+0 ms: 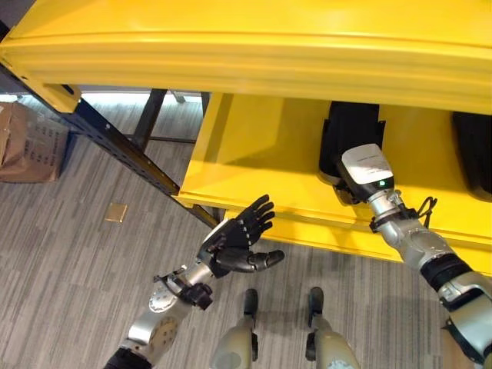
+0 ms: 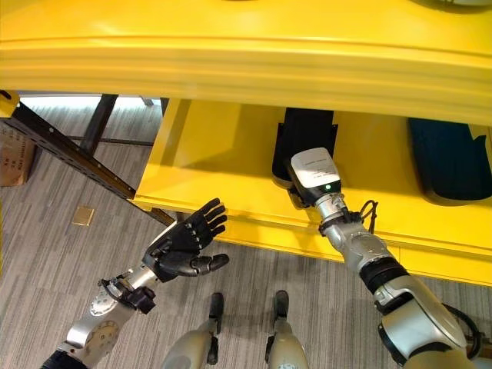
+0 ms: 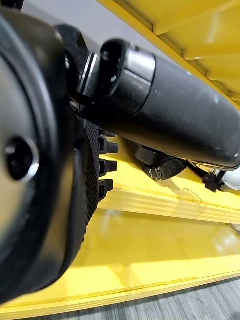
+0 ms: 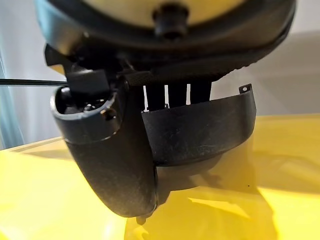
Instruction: Move parts from the plastic box to the shelf.
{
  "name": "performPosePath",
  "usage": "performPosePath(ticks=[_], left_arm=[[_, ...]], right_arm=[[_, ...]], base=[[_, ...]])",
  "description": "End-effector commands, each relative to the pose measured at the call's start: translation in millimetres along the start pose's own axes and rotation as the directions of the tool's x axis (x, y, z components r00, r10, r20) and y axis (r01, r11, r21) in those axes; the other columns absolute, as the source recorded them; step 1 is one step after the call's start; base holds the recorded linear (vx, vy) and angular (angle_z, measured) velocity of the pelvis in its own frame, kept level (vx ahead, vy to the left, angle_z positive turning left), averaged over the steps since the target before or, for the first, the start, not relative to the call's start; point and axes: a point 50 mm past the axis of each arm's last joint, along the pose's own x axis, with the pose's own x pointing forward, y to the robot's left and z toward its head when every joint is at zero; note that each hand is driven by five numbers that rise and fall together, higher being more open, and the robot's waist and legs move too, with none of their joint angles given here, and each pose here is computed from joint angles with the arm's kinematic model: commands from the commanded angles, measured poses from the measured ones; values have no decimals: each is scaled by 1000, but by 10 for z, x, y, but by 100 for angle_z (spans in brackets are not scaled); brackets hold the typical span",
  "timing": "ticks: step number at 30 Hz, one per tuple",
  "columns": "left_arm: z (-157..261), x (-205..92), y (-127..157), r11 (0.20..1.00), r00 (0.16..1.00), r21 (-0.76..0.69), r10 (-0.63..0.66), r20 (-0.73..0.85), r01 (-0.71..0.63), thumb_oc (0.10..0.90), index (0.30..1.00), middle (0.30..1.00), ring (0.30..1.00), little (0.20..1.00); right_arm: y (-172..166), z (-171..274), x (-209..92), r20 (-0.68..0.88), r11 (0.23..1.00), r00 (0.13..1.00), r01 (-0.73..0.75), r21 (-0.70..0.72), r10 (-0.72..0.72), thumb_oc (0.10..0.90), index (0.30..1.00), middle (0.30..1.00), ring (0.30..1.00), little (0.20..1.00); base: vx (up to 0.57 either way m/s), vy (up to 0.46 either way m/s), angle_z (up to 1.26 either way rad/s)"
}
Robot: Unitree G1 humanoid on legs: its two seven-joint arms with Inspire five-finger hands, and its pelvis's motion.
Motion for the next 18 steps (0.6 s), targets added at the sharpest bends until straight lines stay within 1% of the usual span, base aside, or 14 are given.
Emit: performPosePath(ticks=[1,5,10,18], left_arm=[[439,127,-198,987,971,107,-142,192,123,900,1000,1000,1000,1000],[426,110,-200,986,971,105,-145,190,127,900,1000,1000,1000,1000],[407,87,-212,987,971,92,-146,189,130,900,1000,1000,1000,1000],[376,82,-242,989,972,73,-142,189,131,900,1000,1000,1000,1000]], right_arm=[[-486,-674,121,-153,955,986,20,-295,-67,400,300,300,300,300],[-523,-711,115,-153,948,985,28,-317,-80,400,300,300,300,300],[-617,-776,97,-157,930,979,65,-361,-130,400,300,300,300,300],[-683,-812,73,-154,912,969,119,-392,-193,400,300,300,300,300]], base=[[0,0,0],[0,0,0],[0,0,0],[7,9,-2]])
